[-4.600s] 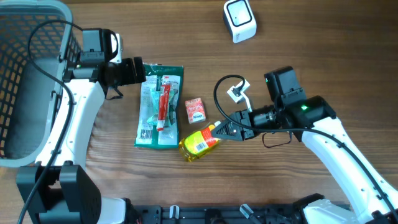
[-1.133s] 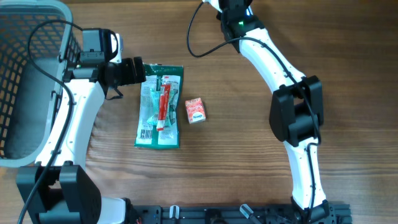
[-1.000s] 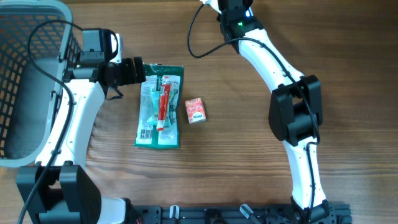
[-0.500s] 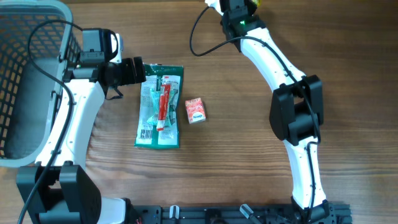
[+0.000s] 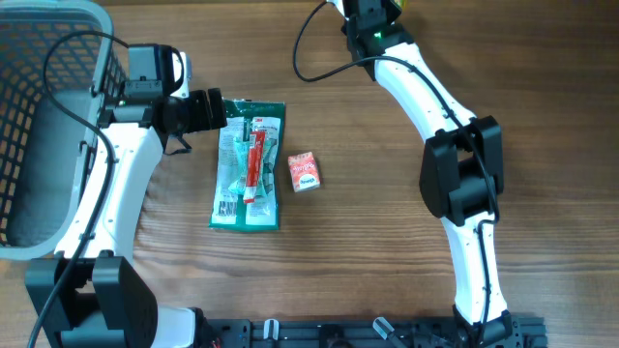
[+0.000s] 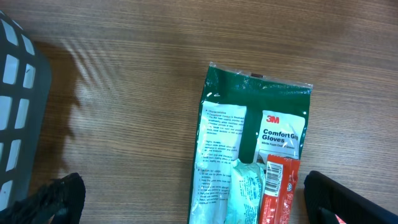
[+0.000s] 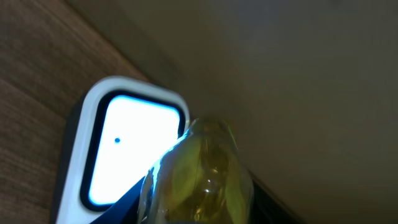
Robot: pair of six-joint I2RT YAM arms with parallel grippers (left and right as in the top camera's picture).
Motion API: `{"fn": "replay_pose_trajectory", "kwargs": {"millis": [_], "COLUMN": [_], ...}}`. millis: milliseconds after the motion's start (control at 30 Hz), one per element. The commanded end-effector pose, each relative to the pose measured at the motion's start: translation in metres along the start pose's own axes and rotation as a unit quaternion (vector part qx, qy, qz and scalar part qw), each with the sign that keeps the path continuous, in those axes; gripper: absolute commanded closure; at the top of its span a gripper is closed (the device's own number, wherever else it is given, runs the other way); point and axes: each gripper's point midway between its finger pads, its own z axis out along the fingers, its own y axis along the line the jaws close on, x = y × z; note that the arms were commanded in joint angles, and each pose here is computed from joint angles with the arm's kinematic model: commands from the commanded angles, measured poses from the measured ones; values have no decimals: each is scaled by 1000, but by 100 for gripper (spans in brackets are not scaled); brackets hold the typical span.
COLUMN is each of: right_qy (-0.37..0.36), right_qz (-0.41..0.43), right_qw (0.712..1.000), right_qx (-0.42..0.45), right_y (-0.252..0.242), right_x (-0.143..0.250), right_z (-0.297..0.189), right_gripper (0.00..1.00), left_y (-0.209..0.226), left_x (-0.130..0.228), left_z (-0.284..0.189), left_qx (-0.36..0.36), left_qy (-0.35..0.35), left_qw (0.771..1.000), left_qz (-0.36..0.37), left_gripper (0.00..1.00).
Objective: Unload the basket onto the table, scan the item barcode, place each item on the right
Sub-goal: 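Move the bottle right and set it upright on the table, release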
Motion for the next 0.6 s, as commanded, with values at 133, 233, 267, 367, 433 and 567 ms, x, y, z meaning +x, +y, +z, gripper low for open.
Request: {"fn": "replay_pose_trajectory", "kwargs": {"millis": [133, 233, 267, 367, 433, 567], "right_qy": [-38, -61, -63, -50, -27, 40], "right_qz": [106, 151, 165, 219, 274, 382], "right_qw": [993, 986, 984, 975, 960, 914], "right_qx": [36, 25, 18, -4, -46, -131], "right_y": [-47, -82, -93, -124, -137, -139], "right_x": [-29, -38, -37, -18, 8, 61], "right_z": [-42, -81, -96, -132, -152, -165], "right_gripper": [79, 80, 80, 80, 80, 81], "left_y": [-1, -1, -1, -1, -1, -1], "left_x": [-4, -4, -4, -4, -4, -4], "left_z": [-3, -3, -3, -3, -3, -3], "left_qx": [4, 4, 4, 4, 4, 4], "left_qy": [-6, -6, -6, -6, -6, -6], "left_qw": [1000, 1000, 1000, 1000, 1000, 1000], "left_qz": [7, 7, 7, 7, 7, 7], "left_gripper": [0, 0, 0, 0, 0, 0]}}
